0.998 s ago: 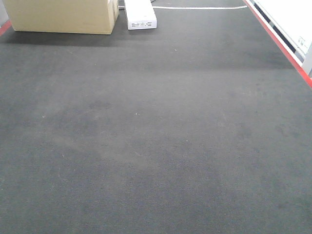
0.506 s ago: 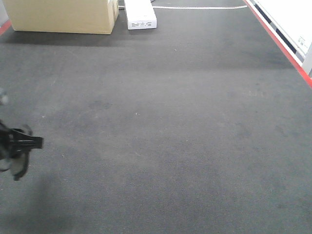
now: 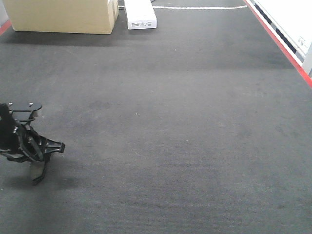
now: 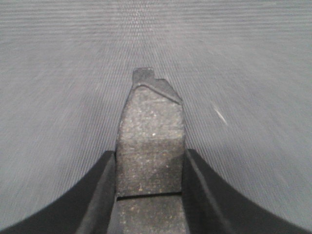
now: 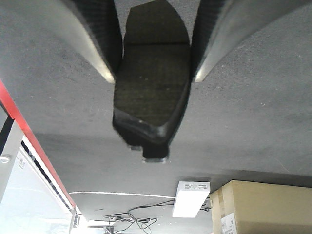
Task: Move and align brake pads A on conveyor
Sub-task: 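Lower the left gripper and set its brake pad on the belt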
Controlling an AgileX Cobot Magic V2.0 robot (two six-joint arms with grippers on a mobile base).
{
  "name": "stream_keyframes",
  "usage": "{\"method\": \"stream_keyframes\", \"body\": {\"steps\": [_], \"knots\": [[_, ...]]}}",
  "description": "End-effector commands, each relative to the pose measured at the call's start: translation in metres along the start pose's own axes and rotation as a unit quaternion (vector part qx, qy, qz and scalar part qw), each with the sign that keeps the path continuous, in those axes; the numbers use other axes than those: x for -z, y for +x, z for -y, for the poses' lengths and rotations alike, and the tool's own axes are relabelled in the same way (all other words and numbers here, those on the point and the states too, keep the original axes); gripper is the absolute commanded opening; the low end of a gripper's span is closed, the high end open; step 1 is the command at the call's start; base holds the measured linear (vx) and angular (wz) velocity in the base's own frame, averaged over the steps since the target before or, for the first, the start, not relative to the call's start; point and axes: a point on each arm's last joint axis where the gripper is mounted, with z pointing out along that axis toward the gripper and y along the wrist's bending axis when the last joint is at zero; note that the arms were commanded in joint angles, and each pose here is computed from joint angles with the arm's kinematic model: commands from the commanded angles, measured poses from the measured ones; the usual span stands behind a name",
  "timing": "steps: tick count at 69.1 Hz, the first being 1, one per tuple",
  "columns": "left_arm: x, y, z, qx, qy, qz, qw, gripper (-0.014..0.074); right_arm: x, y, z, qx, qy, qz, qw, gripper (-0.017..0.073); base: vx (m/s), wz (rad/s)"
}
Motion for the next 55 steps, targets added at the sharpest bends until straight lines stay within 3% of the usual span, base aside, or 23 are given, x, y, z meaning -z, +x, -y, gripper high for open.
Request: {"method": "stream_keyframes", "body": {"steps": [1, 9, 19, 38, 47, 55], "knots": [[0.018, -0.019, 0.004, 0.001, 0.007, 0.051, 0.999, 0.0285, 0.003, -0.018, 0.001, 0.008, 0.004, 0.060, 0.998, -0.0008, 0.00, 0.00], [0.024, -0.025, 0.004, -0.007, 0.004, 0.065, 0.998, 0.0425, 0.003, -0.018, 0.001, 0.008, 0.004, 0.060, 0.998, -0.0008, 0.00, 0.00], [0.039, -0.027, 0.004, -0.008, 0.003, 0.073, 0.997, 0.0516, 0.003, -0.018, 0.001, 0.008, 0.004, 0.060, 0.998, -0.0008, 0.00, 0.00], [0.109, -0.014, 0.002, -0.024, 0.008, 0.143, 0.989, 0.0512, 0.003, -0.018, 0.001, 0.008, 0.004, 0.060, 0.998, -0.0008, 0.00, 0.00], [0.150, 0.010, 0.000, -0.029, 0.014, 0.214, 0.976, 0.0492, 0.003, -0.018, 0.001, 0.008, 0.004, 0.060, 0.998, -0.0008, 0.00, 0.00], [0.182, 0.041, -0.004, -0.029, 0.021, 0.288, 0.957, 0.0481, 0.003, -0.018, 0.001, 0.008, 0.004, 0.060, 0.998, -0.0008, 0.00, 0.00]]}}
